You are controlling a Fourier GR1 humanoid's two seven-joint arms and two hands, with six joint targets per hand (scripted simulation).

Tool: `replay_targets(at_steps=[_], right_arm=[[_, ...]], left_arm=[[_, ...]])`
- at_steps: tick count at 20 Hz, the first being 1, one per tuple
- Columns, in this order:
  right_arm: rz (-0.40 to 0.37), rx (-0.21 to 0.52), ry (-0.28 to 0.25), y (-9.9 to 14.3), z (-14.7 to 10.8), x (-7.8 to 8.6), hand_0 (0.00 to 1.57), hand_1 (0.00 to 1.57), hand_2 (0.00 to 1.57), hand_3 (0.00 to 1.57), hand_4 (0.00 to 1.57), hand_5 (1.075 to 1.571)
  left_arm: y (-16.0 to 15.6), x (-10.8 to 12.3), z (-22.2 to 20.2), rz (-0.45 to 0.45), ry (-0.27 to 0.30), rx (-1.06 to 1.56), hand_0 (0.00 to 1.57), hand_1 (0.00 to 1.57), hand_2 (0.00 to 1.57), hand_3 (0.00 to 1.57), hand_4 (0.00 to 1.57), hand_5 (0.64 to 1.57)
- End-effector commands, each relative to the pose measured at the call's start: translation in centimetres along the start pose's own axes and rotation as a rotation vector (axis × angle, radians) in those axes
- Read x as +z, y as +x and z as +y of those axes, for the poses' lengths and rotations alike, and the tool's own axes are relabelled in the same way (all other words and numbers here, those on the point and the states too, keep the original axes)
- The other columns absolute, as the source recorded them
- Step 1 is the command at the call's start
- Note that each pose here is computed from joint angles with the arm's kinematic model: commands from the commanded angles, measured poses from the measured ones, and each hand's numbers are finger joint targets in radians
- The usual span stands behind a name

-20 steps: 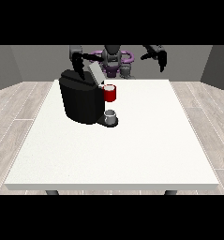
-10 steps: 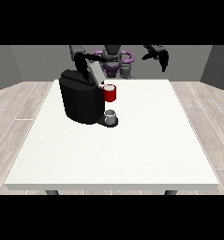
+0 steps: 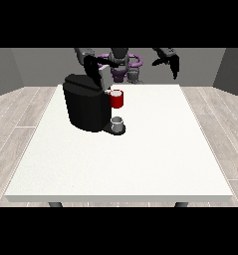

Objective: Insert the coffee pod into the coffee machine and close the lid

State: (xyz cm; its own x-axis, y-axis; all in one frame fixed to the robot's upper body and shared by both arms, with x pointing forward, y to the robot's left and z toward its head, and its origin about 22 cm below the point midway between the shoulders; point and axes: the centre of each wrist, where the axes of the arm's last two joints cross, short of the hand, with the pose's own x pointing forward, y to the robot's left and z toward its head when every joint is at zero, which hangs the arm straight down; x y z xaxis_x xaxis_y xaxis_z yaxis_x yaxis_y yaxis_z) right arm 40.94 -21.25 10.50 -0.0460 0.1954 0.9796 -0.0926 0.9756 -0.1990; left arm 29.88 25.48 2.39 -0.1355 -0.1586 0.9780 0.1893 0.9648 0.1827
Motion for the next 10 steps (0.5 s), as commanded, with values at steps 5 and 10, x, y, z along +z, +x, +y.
replay_targets(at_steps=[5, 10], right_arm=[[-0.142, 0.058, 0.087, 4.1, 3.8, -1.2, 0.0, 0.0, 0.0, 0.0, 0.0, 1.571], [-0.181, 0.137, 0.063, 6.3, 3.5, -1.5, 0.0, 0.0, 0.0, 0.0, 0.1, 1.571]], left_arm=[[2.4, -2.0, 0.3, -0.036, -0.026, -0.028, 0.0, 0.0, 0.0, 0.0, 0.39, 1.571], [2.0, -1.9, -2.4, -0.048, -0.077, -0.022, 0.0, 0.0, 0.0, 0.0, 0.38, 1.571]])
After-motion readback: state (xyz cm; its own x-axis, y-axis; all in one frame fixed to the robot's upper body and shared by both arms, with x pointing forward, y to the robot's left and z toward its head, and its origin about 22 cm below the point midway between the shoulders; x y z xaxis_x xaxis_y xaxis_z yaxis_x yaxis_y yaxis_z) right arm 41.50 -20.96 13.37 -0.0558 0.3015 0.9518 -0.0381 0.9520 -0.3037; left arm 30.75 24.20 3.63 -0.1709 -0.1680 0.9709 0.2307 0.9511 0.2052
